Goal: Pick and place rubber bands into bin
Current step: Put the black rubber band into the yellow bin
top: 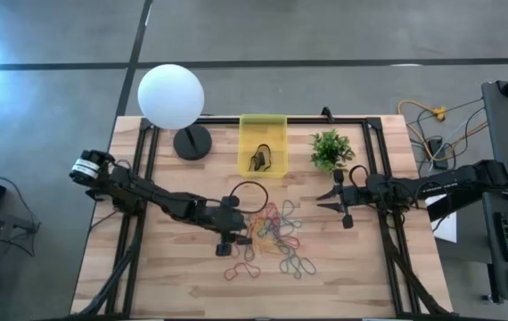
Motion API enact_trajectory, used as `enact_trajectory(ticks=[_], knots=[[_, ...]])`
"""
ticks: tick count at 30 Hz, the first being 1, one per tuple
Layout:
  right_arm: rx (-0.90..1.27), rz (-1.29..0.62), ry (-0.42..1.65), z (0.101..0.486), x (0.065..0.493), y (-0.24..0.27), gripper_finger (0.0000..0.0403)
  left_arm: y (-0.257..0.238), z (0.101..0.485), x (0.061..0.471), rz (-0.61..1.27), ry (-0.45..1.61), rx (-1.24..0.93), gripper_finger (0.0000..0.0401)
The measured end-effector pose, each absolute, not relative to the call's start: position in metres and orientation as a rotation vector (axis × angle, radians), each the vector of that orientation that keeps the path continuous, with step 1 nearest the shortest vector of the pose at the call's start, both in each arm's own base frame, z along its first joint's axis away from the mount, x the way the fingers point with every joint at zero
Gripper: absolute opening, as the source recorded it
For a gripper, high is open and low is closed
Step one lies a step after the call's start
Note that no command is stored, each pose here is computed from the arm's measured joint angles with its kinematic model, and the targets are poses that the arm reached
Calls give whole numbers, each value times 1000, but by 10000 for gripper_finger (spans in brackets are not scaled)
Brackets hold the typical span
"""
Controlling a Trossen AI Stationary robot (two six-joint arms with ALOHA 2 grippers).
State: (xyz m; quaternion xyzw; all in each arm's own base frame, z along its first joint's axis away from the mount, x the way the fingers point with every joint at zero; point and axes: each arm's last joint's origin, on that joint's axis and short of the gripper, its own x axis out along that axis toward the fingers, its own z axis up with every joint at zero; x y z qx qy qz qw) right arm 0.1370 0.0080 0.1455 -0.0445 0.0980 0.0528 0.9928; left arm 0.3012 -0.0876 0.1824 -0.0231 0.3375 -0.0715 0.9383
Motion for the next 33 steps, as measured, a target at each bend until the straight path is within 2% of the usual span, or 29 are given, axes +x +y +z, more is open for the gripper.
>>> enact_trajectory(ticks=[14, 25, 33], knots=[[-85, 105, 196, 146, 137, 8, 68, -93, 144, 309, -130, 779, -56, 116], [-86, 105, 197, 145, 137, 8, 68, -96, 130, 313, -138, 827, -130, 116], [-86, 104, 198, 145, 137, 8, 68, -98, 137, 314, -183, 792, -154, 116]])
